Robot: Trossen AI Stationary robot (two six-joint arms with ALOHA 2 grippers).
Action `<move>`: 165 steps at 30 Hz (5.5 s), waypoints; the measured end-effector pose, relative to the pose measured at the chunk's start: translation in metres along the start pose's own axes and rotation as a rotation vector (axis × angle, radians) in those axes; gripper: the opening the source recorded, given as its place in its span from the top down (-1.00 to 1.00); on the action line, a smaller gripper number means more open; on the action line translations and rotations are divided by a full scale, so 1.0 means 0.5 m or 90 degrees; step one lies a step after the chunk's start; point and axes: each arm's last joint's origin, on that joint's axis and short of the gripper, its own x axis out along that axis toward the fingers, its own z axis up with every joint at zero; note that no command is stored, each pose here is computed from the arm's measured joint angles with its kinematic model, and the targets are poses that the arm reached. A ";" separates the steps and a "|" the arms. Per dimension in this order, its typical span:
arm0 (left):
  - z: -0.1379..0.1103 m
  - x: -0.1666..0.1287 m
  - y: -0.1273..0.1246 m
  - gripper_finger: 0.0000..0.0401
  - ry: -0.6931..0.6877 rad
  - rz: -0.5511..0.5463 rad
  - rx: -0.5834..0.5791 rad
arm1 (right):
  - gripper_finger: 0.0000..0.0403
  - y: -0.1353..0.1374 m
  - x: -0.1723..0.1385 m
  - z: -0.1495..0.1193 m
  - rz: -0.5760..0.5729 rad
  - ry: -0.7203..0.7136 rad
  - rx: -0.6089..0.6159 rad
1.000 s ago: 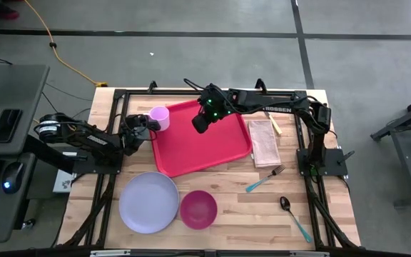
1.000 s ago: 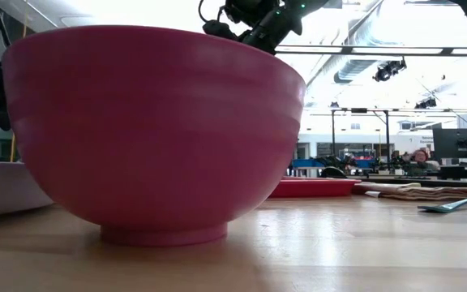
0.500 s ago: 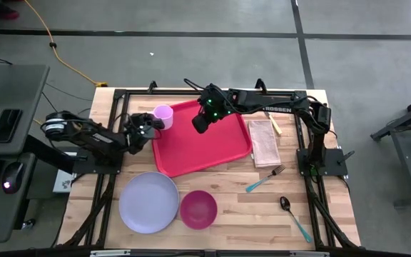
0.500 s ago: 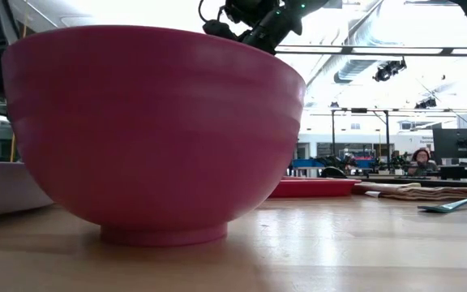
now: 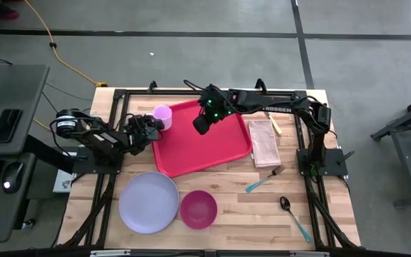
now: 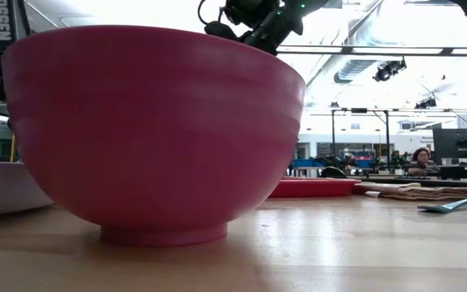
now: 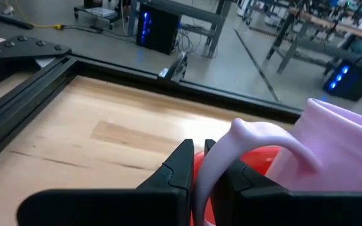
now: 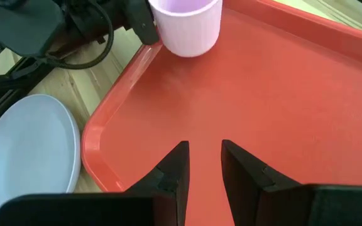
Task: Set up tray
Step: Put the light pink mug at the top left of the red tray, then put the purple plate on the red tray below the light pink mug
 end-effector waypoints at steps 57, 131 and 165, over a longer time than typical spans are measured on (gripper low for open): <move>-0.015 0.002 0.008 0.40 0.023 0.005 0.021 | 0.65 0.002 0.000 -0.002 0.002 0.004 0.002; 0.172 -0.119 0.043 -0.02 0.260 -0.605 0.074 | 0.65 -0.023 -0.007 -0.048 -0.072 0.164 -0.099; 0.180 -0.145 0.044 -0.02 0.435 -0.784 -0.038 | 0.65 -0.059 -0.268 -0.241 -0.063 -0.075 -0.086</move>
